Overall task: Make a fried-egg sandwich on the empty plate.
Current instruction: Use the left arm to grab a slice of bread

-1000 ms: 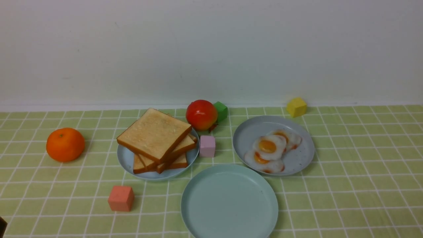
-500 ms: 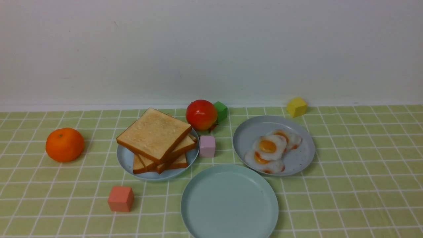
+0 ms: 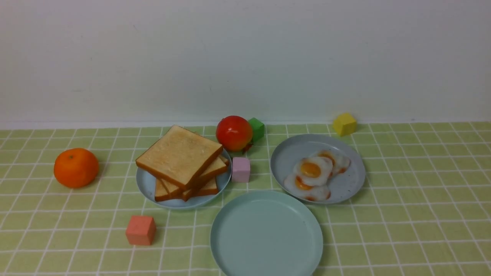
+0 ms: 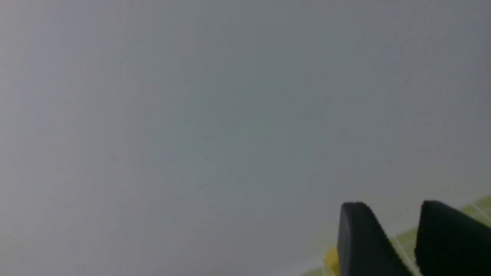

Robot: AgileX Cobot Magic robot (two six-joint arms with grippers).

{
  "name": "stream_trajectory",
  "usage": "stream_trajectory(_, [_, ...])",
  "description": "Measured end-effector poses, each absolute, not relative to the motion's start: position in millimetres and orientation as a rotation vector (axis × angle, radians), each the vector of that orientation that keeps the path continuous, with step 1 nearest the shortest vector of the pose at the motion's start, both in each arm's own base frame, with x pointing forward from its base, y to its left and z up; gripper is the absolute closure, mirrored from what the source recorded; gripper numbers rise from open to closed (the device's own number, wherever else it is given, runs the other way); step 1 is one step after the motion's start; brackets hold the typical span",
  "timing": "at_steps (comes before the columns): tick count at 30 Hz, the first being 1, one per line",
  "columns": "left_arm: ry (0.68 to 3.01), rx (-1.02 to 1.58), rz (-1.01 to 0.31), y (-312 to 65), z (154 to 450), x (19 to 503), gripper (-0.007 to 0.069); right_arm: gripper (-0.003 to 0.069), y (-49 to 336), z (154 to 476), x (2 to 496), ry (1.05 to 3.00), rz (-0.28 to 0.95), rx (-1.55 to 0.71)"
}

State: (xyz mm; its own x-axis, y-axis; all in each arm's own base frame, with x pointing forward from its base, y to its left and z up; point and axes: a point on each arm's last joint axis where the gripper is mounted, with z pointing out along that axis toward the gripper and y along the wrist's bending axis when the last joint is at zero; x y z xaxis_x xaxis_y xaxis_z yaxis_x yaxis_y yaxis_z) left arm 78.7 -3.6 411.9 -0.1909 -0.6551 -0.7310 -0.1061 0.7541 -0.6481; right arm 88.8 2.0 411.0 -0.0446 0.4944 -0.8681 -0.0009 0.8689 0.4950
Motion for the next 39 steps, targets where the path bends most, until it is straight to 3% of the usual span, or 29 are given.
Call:
stream_trajectory(5, [2.042, -0.711, -0.420, -5, 377, 136, 0.0387, 0.0418, 4, 381, 127, 1.750, 0.334, 0.364])
stream_trajectory(10, [2.218, -0.787, -0.408, -11, 346, 186, 0.0387, 0.0418, 8, 355, 150, 1.936, 0.329, 0.360])
stream_trajectory(14, [2.332, -0.779, -0.418, -17, 321, 216, 0.0387, 0.0418, 18, 331, 162, 2.159, 0.346, 0.266])
stream_trajectory(18, [2.442, -0.705, -0.485, -27, 291, 251, 0.0387, 0.0418, 45, 313, 180, 2.324, 0.487, 0.054])
stream_trajectory(23, [2.525, -0.614, -0.533, -36, 267, 295, 0.0387, 0.0418, 66, 306, 198, 2.365, 0.607, -0.111])
stream_trajectory(28, [2.559, -0.566, -0.528, -39, 248, 345, 0.0377, 0.0418, 71, 310, 205, 2.361, 0.647, -0.181])
stream_trajectory(39, [2.603, -0.461, -0.537, -32, 237, 408, 0.0250, 0.0418, 73, 313, 204, 2.366, 0.663, -0.210])
